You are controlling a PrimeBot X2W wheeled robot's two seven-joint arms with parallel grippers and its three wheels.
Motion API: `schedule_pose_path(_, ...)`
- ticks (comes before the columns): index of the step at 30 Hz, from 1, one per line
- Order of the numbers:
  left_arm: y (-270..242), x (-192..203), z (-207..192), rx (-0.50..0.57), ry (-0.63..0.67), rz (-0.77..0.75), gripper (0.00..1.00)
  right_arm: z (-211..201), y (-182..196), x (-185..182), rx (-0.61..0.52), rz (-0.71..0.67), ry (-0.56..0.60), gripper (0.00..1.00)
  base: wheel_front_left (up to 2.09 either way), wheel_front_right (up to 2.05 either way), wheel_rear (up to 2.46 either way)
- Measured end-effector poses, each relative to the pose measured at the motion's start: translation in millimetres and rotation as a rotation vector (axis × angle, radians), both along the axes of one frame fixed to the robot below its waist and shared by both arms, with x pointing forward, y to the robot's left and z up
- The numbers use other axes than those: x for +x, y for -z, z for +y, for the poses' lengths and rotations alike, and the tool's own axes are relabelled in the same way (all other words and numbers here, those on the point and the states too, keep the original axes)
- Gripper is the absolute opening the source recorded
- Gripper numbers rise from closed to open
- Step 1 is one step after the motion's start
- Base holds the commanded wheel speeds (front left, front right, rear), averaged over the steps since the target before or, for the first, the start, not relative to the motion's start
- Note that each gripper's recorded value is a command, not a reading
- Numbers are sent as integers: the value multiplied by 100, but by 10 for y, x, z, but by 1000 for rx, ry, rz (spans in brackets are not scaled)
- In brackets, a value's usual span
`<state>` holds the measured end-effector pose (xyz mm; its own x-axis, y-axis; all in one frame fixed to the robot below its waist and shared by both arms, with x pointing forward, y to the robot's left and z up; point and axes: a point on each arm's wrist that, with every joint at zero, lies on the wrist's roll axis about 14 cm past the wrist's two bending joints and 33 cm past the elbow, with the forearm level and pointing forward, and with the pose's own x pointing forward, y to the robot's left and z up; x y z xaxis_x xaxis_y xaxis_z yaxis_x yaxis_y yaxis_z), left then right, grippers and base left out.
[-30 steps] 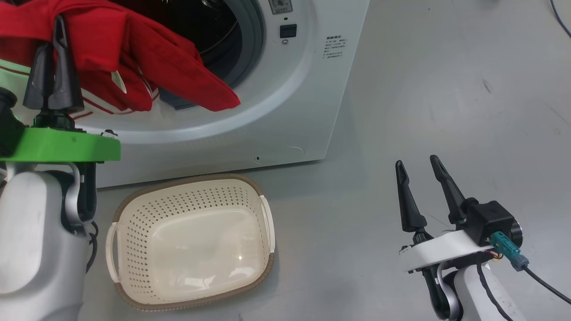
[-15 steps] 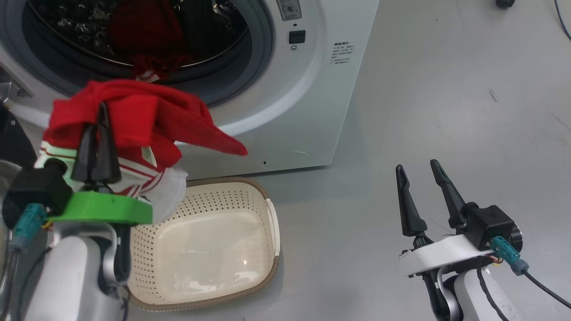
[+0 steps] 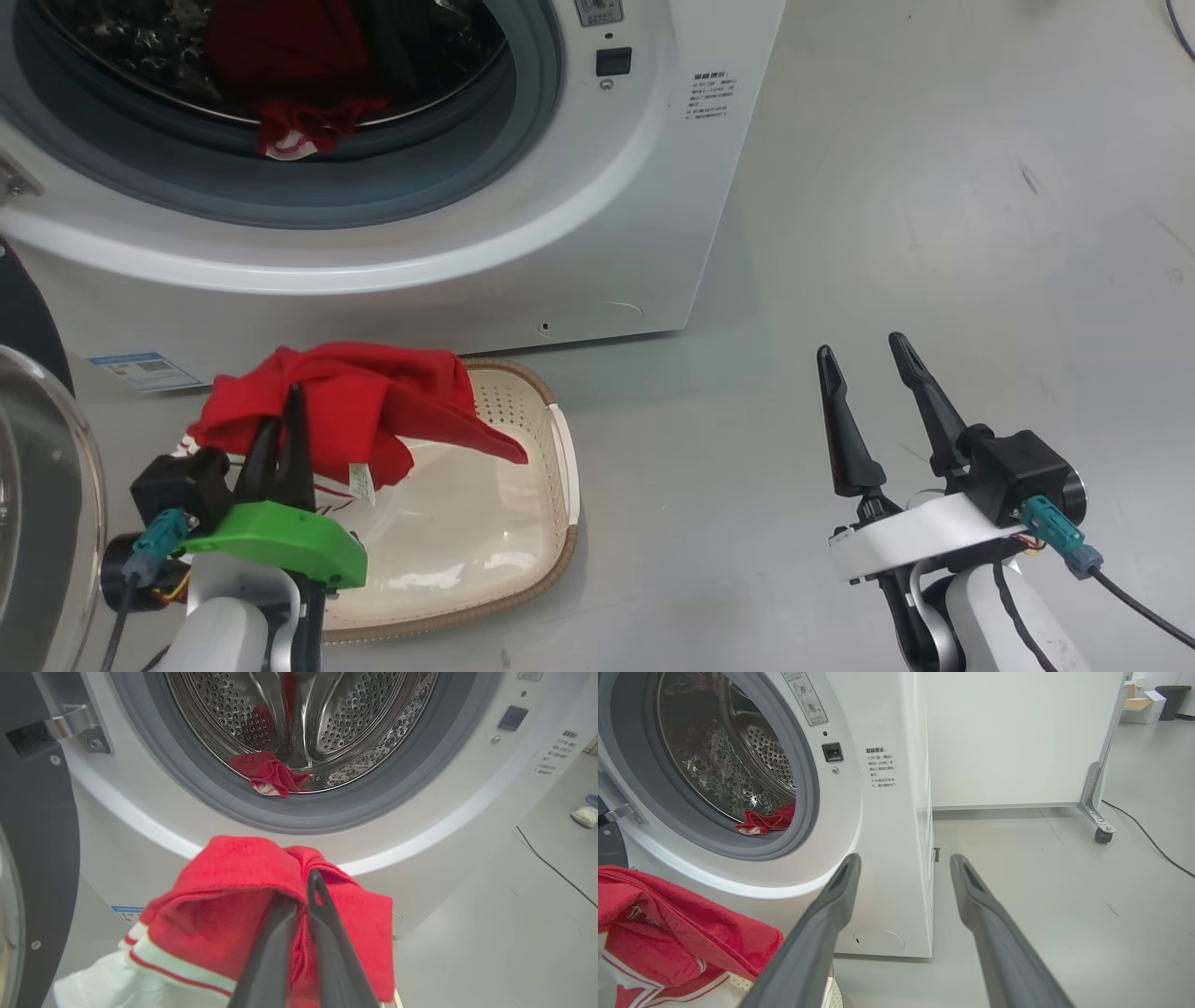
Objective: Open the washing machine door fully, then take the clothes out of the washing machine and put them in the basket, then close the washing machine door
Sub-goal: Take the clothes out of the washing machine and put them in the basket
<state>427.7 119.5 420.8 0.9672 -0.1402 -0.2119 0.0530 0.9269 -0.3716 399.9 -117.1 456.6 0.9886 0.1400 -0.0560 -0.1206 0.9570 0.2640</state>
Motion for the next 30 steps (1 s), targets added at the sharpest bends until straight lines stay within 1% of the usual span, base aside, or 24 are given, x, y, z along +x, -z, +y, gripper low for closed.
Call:
schedule_pose_path(3,325,-120,-65,-7,22,114,0,-7,47,3,-1,13,1,100,0,0,0)
schedule_pose_path(4,325,-120,-65,-7,22,114,0,-7,47,3,-1,13,1,100,0,0,0)
schedule_pose_path(12,957,-383,-221,-1,87,340,0,-17,150,34,0,39,1,100,0,0,0)
schedule_pose_path(21,1329,-230,-317,6,124,481,0,-22,273,135,-5,63,-1,100,0,0,0)
schedule_pose_path(29,1675,-218,-451,-23,178,626,0,-105,371,223,-16,81,20,100,0,0,0)
schedule_pose_path(30,1722,-230,-458,-26,178,645,21,-118,387,232,-18,84,23,100,0,0,0)
